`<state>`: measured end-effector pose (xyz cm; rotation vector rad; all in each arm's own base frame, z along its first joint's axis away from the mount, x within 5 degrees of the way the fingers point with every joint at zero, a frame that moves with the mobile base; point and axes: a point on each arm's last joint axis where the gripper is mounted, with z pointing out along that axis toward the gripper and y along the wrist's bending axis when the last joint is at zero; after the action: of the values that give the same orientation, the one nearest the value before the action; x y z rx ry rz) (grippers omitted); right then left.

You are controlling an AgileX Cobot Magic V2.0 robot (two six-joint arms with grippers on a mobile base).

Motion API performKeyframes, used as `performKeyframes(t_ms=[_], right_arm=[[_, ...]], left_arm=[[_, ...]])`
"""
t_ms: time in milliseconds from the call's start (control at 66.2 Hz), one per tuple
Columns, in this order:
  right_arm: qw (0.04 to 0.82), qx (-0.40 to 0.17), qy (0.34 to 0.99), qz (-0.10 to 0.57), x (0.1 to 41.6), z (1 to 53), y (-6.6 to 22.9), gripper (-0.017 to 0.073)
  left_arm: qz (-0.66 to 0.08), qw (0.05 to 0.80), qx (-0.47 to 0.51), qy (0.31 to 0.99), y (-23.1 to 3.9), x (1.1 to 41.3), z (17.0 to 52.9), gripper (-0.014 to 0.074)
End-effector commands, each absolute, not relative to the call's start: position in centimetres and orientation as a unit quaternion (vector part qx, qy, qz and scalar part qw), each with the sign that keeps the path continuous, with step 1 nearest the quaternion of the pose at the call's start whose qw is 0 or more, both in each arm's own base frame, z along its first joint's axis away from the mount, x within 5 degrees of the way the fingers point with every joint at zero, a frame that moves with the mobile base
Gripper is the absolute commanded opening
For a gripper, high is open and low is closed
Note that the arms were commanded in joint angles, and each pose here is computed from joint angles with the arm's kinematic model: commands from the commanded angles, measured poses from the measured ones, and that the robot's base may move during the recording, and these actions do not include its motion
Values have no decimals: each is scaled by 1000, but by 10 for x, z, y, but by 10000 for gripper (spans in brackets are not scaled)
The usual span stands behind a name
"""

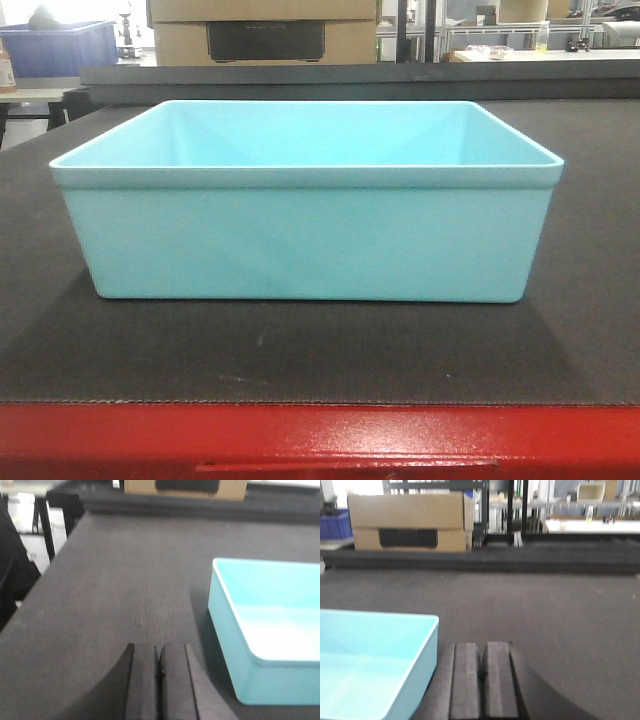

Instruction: Fetch blue bin and place on conveyor start

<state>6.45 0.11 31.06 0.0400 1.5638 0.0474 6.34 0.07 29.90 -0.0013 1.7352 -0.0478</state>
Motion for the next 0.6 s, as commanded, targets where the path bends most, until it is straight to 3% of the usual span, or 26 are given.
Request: performKeyframes(t_ms=[0,589], right_arm=[[730,15,683,12,60,315,0,-153],[732,15,681,12,59,315,0,-153]], left_arm=[[-24,672,1,740,1,56,304,-111],[-26,687,0,726,2,49,306,-111]])
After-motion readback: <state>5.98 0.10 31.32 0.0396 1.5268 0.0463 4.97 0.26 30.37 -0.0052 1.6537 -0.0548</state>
